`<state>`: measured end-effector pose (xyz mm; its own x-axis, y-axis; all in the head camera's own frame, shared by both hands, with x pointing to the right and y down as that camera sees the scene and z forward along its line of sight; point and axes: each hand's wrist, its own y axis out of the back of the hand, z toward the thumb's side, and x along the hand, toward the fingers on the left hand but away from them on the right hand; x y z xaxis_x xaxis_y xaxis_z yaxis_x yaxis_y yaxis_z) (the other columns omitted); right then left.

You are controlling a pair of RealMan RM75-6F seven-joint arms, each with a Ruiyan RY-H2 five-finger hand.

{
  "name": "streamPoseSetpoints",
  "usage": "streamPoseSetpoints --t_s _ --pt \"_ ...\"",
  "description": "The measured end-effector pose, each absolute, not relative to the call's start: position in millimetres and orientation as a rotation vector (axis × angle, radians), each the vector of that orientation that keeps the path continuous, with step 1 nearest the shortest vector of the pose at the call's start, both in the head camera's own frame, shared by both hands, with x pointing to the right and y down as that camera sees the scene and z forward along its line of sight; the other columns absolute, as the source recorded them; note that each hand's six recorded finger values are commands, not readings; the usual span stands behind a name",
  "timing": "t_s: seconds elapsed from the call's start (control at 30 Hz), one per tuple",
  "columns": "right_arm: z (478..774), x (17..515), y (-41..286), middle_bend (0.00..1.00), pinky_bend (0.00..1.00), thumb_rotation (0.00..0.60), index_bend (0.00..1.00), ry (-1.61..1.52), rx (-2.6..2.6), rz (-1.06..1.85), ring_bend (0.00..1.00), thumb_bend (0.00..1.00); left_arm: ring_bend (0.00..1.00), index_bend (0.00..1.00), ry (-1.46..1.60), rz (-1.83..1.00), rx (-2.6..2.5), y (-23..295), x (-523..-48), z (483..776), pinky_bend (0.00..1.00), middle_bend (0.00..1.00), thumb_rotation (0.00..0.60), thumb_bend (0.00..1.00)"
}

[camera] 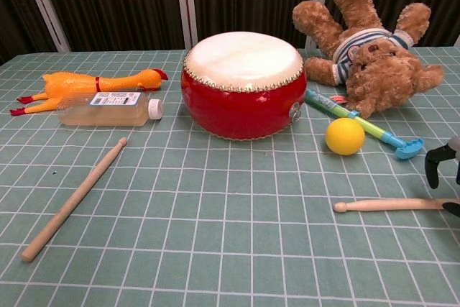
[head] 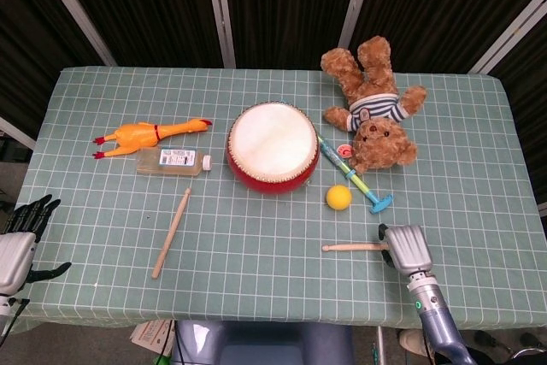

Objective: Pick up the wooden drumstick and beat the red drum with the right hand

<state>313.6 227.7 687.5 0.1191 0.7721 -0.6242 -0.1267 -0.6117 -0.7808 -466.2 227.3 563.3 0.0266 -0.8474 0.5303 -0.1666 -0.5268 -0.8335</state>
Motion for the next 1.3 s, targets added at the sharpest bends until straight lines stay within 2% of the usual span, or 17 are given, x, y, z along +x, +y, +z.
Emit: streamPoseSetpoints --t_s 0.6,0.77,0.9,1.03,1.07,1.2,1.3 --pt "705 320 234 1.0 1.0 0.6 0.49 -0.589 -1.663 1.645 1.0 0.34 0.0 0.0 1.037 -1.552 -1.748 228 -466 564 0.03 0.0 0.6 0.02" --pt "710 320 236 1.0 1.0 0.6 0.51 -0.588 -1.666 1.662 1.0 0.39 0.0 0.0 1.039 -1.554 -1.75 228 -466 564 0.03 0.0 0.6 0.02" --pt "713 319 238 1.0 1.0 0.6 0.63 -0.581 -1.667 1.674 1.0 0.47 0.0 0.0 1.04 -1.554 -1.751 228 -467 564 0.03 0.0 0.6 0.02" --pt "714 317 239 1.0 1.0 0.6 0.86 -0.577 -1.669 1.676 1.0 0.54 0.0 0.0 1.04 -1.552 -1.751 227 -467 563 0.03 0.0 0.6 0.02" --pt "714 317 239 1.0 1.0 0.6 0.89 -0.578 -1.67 1.675 1.0 0.54 0.0 0.0 1.041 -1.552 -1.751 228 -467 563 0.03 0.0 0.6 0.02" --pt "711 314 238 1.0 1.0 0.6 0.98 -0.595 -1.679 1.661 1.0 0.56 0.0 0.0 1.042 -1.553 -1.753 228 -467 563 0.03 0.0 0.6 0.02" --pt "704 310 235 1.0 1.0 0.6 1.0 -0.619 -1.689 1.636 1.0 0.56 0.0 0.0 1.043 -1.554 -1.754 228 -467 563 0.03 0.0 0.6 0.02"
